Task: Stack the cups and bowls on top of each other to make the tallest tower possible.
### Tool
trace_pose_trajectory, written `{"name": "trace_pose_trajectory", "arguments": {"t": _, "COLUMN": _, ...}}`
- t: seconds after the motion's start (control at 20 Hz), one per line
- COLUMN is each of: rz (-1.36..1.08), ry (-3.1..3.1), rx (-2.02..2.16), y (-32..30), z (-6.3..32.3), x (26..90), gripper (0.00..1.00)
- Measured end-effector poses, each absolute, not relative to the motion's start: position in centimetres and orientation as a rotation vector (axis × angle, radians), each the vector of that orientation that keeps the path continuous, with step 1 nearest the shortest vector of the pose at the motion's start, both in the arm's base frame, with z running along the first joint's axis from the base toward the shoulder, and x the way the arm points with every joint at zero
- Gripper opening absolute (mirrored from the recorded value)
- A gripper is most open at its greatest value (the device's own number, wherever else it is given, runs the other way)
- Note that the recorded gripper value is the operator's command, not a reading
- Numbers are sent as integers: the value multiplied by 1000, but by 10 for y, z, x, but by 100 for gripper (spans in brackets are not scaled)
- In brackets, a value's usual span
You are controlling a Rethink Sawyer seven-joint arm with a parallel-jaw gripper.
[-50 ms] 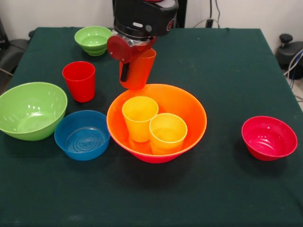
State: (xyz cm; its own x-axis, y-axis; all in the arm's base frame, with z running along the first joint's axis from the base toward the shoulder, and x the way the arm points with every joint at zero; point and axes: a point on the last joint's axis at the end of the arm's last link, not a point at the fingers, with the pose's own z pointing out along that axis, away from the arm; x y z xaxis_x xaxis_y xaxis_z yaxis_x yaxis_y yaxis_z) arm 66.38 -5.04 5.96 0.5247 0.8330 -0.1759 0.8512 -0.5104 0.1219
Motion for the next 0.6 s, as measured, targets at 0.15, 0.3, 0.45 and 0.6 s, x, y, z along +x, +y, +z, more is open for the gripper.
{"name": "trace_pose_trajectory", "arguments": {"t": 0.15, "rz": -142, "ry": 1458, "rx": 2569, "y": -48, "z": 61, "x": 671, "gripper": 0}}
{"name": "trace_pose_trajectory", "arguments": {"t": 0.3, "rz": -139, "ry": 1466, "rx": 2567, "y": -50, "z": 64, "x": 677, "gripper": 0}}
{"name": "trace_pose_trajectory", "arguments": {"t": 0.45, "rz": -143, "ry": 1467, "rx": 2572, "y": -55, "z": 67, "x": 682, "gripper": 0}}
{"name": "trace_pose_trajectory", "arguments": {"t": 0.6, "rz": -161, "ry": 1470, "rx": 2576, "y": -67, "z": 73, "x": 688, "gripper": 0}}
